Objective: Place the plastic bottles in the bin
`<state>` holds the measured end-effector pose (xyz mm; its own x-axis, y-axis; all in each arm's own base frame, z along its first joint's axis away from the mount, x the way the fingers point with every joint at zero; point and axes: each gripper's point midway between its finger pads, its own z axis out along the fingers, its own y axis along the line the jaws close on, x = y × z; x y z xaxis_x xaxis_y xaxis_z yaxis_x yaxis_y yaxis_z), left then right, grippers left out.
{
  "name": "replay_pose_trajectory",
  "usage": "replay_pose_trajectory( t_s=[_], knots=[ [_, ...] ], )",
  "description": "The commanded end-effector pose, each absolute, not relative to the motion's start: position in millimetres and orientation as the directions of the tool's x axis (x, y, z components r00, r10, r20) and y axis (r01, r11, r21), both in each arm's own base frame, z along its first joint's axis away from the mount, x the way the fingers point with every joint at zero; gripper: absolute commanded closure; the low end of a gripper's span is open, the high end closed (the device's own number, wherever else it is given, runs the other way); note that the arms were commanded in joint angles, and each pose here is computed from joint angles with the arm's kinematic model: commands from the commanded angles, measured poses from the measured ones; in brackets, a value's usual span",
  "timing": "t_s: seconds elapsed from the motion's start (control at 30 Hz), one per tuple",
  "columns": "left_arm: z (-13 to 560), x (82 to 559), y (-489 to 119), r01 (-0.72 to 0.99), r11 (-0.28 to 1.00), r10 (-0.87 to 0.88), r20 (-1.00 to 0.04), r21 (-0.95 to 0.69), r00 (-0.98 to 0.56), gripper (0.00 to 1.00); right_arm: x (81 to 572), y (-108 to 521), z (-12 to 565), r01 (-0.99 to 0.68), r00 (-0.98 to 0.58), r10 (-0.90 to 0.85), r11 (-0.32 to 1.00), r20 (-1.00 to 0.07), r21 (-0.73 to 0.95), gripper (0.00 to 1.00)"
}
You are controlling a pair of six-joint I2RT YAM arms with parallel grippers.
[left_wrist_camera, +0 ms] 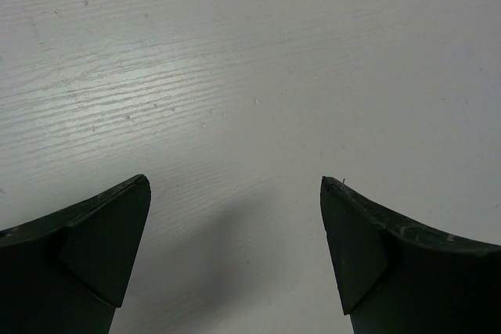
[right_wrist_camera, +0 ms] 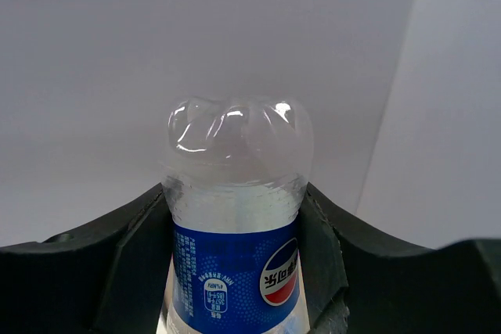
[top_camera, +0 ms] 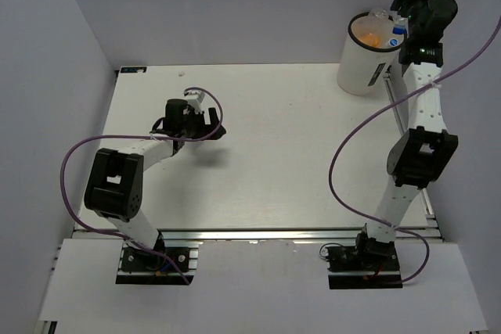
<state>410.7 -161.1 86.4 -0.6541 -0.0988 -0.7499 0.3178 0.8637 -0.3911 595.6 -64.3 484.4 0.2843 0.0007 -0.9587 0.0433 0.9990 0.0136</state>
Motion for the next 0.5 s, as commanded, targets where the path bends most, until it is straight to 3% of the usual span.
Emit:
replay_pose_trajectory(
  t_s=[0.0, 0.47],
  knots=[
    [104.3, 413.4, -155.6, 0.313, 0.872, -0.109, -0.774, -0.375, -0.623, 0.02, 620.6, -87.6, 459.5, 0.129, 0.277, 0.079, 0.985, -0.958, 0.119, 0.68],
    [101.1, 413.0, -149.5, 0.293, 0.890, -0.098, -0.773, -0.350, -0.626, 0.02, 668.5, -123.0, 431.4, 0.137, 0.478, 0.248, 0.927, -0.843, 0.350, 0.64]
  ],
)
